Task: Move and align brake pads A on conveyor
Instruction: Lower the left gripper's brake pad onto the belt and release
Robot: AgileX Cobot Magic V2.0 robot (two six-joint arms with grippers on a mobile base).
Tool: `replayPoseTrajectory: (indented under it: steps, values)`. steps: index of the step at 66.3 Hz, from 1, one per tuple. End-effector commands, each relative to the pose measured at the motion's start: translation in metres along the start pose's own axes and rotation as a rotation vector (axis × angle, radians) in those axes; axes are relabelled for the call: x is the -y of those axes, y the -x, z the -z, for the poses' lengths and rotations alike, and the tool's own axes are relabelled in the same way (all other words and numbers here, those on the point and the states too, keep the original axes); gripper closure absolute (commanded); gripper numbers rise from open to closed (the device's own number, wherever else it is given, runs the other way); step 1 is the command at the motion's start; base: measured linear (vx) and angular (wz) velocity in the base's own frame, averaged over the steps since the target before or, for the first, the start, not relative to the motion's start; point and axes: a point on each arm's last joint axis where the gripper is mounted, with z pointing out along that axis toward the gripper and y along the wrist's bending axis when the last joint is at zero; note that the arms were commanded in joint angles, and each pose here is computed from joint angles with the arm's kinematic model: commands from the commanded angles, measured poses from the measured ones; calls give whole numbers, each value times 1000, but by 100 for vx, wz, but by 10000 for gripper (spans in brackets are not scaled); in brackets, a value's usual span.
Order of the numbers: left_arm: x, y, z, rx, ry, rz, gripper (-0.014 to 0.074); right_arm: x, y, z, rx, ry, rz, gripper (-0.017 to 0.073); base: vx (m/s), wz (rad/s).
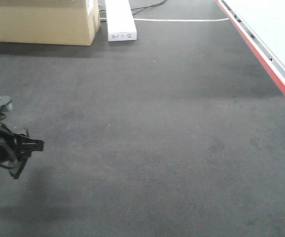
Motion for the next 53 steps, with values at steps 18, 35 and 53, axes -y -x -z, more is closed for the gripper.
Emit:
replayPoseTrajectory:
  steps: [18, 35, 53]
  values:
    - [4, 29, -31, -55, 12, 5, 474, -1, 18, 3, 123, 8, 12, 564, 0, 0]
    - [4, 29, -49, -117, 21, 30, 291, -1, 18, 3, 123, 8, 12, 564, 0, 0]
    - [4, 29, -50, -117, 25, 20, 199, -1, 18, 3, 123, 8, 12, 564, 0, 0]
